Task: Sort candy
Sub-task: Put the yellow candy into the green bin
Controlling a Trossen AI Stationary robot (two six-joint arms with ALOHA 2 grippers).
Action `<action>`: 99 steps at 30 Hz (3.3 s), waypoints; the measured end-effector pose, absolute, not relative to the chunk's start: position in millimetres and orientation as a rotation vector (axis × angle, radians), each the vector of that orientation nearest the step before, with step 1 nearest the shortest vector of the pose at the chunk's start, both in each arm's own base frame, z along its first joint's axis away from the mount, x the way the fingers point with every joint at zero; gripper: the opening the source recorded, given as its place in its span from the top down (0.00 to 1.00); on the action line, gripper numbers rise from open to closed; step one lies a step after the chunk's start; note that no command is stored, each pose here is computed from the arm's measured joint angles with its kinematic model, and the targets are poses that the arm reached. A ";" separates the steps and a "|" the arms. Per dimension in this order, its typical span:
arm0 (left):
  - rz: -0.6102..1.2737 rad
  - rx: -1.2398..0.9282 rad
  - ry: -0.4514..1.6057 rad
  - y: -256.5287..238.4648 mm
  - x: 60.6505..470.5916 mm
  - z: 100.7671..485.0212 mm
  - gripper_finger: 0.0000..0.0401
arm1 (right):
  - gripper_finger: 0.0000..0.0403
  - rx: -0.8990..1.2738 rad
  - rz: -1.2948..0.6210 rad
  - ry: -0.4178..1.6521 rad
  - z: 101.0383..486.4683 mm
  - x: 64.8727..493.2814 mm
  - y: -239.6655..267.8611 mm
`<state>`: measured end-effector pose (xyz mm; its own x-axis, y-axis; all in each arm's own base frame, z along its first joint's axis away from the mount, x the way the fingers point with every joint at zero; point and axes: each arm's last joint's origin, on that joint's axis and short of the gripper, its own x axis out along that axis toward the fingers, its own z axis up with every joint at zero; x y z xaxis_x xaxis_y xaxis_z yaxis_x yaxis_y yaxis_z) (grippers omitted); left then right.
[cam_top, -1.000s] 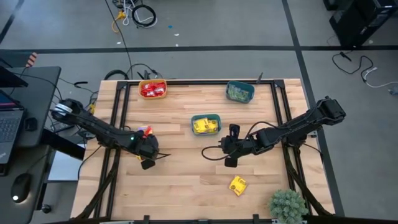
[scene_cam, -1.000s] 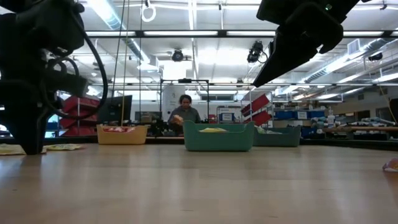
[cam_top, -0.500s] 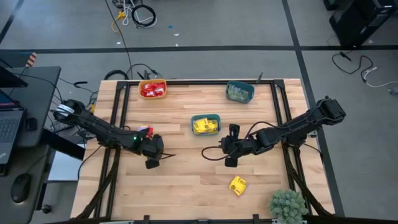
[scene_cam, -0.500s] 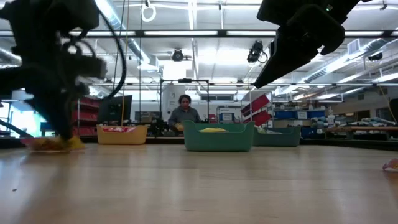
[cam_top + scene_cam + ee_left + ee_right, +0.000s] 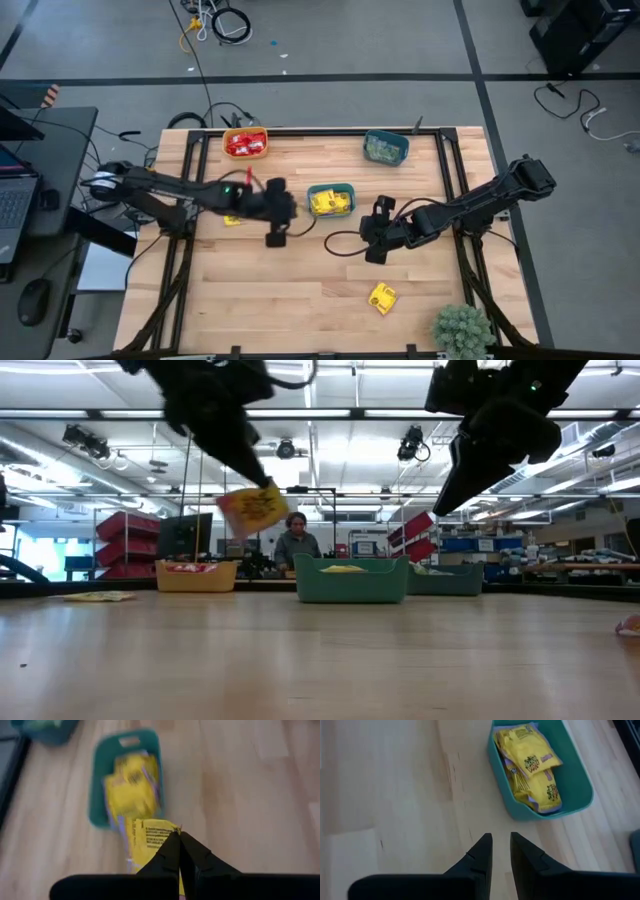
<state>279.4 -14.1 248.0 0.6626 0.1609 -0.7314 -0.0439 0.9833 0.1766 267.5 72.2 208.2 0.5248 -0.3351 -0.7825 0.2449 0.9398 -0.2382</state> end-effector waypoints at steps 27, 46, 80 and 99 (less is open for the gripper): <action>0.070 0.354 0.968 33.2 395.6 204.1 0.87 | 0.82 -0.090 -0.367 0.988 206.6 264.2 71.5; -0.018 0.242 0.813 4.9 357.1 241.9 0.98 | 0.61 -0.116 -0.408 0.825 206.5 244.0 76.0; -0.025 0.054 0.205 -28.7 205.2 182.1 0.99 | 0.56 0.320 -0.023 1.087 147.4 249.6 191.5; -0.006 0.106 0.230 -28.3 204.7 179.8 0.99 | 0.98 0.157 0.011 1.241 148.7 274.4 201.5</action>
<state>204.7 -28.3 179.8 0.9737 0.0058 -0.2277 0.0184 0.9944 0.1041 274.4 201.5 148.7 0.3248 0.0936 -0.9411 0.0770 0.9892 0.1250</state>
